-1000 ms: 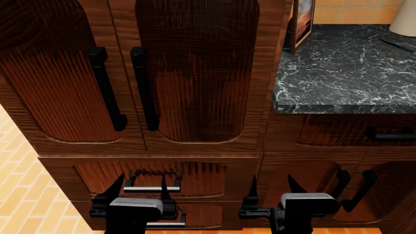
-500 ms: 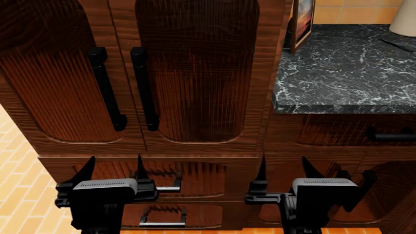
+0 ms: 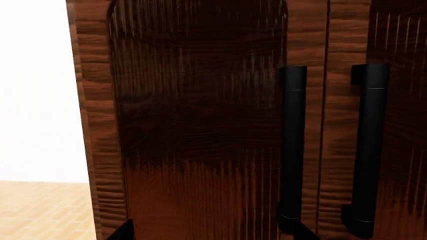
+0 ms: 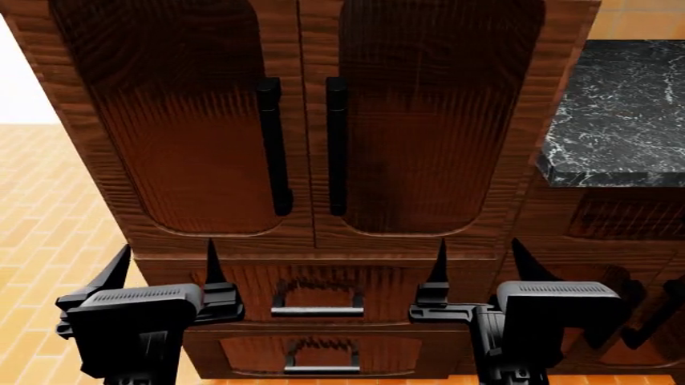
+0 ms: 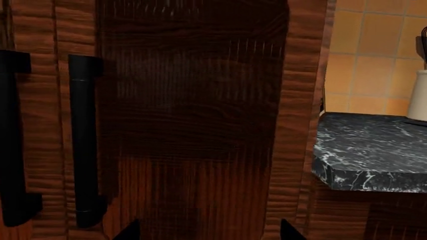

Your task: Close the microwave door

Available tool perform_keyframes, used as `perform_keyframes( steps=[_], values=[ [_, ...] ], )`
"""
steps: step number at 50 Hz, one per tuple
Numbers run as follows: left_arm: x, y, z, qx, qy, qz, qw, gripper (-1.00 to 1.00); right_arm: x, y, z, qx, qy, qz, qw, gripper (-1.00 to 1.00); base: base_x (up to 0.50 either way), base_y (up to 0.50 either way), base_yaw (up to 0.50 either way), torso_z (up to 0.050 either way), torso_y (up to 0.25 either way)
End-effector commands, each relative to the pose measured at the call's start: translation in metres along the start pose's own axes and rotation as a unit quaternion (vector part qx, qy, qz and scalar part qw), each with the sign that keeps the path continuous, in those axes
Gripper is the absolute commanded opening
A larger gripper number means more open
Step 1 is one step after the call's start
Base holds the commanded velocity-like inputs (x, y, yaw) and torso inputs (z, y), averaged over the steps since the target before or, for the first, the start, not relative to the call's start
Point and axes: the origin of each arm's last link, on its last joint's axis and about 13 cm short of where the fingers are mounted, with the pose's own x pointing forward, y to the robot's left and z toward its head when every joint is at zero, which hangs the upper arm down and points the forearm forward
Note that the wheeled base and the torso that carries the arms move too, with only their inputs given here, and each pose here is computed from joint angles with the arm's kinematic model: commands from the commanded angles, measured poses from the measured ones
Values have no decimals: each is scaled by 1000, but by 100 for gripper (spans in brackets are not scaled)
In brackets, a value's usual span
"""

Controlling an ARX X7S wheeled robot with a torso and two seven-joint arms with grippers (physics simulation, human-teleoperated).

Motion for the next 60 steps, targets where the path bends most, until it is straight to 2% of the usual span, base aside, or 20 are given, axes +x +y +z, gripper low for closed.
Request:
perform_keyframes(
  steps=[1,60],
  values=[
    [-1,0,2,1,-3,-1,1000,100,0,0,3,-3,-4,1,1000,100,0,500,0,0,0],
    [-3,0,2,1,-5,-4,1000,100,0,0,1,4,-2,-2,1000,100,0,500,0,0,0]
  ],
)
